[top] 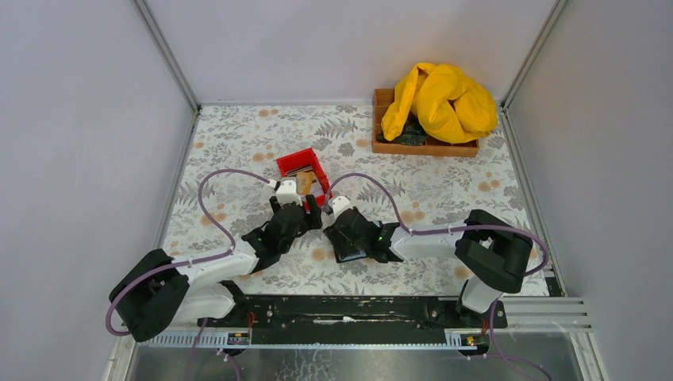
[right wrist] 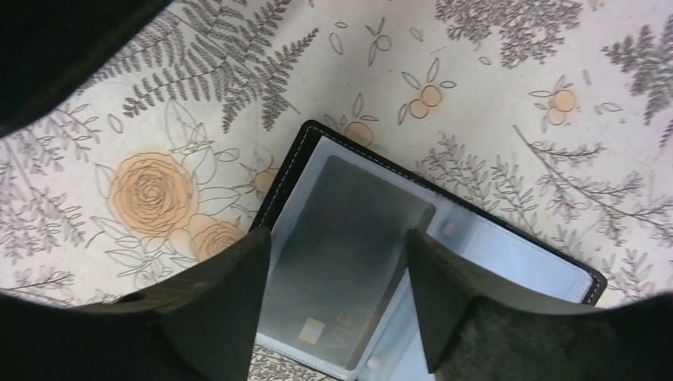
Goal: Take the credit cards out of the card holder
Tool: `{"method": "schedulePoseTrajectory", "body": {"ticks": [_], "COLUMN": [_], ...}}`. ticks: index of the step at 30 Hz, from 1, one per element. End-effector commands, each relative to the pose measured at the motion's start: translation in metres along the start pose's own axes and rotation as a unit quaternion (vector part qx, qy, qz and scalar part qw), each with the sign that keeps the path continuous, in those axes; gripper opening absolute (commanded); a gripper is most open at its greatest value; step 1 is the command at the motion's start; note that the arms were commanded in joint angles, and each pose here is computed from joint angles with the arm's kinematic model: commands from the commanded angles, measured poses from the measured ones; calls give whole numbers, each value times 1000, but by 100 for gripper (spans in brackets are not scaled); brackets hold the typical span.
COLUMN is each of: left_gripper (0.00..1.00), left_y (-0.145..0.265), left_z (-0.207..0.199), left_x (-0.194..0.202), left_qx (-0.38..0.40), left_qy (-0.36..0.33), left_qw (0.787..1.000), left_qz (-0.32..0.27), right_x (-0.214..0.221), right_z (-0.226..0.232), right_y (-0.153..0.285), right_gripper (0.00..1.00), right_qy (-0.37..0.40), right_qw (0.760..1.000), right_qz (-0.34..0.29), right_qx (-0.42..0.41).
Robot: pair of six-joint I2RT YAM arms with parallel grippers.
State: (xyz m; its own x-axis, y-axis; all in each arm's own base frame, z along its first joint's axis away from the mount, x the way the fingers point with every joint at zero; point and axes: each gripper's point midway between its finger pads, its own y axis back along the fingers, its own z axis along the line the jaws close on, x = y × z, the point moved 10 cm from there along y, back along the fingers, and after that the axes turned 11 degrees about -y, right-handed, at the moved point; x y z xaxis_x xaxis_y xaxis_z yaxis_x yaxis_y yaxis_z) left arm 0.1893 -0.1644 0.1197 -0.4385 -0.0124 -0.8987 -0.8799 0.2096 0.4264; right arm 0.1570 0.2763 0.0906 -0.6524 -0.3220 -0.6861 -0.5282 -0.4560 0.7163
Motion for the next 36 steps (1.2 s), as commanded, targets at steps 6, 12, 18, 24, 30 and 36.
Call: {"method": "schedulePoseTrajectory", "body": {"ticks": [6, 12, 18, 24, 30, 36], "left_gripper": [79, 79, 79, 79, 78, 78], "left_y": [-4, -5, -8, -9, -4, 2], "left_z": [-8, -10, -13, -15, -17, -19], "left_x": [-18, -17, -15, -14, -16, -19], "left_qx": [11, 20, 27, 32, 62, 91], "left_qy": [15, 15, 12, 12, 18, 32], "left_qw": [999, 999, 999, 999, 997, 994], "left_qz": [-41, -36, -27, -24, -35, -46], "right_x": [-15, -15, -18, -23, -23, 8], "right_z": [-1, 0, -2, -18, -42, -47], "right_y": [3, 4, 11, 17, 44, 71], "right_gripper": [36, 36, 53, 58, 29, 23], "right_qy": [-8, -12, -9, -38, -106, -126], "right_qw": [998, 999, 998, 994, 985, 987], "right_qz": [-21, -25, -45, -63, -92, -62], "right_qx": [52, 42, 34, 84, 105, 74]}}
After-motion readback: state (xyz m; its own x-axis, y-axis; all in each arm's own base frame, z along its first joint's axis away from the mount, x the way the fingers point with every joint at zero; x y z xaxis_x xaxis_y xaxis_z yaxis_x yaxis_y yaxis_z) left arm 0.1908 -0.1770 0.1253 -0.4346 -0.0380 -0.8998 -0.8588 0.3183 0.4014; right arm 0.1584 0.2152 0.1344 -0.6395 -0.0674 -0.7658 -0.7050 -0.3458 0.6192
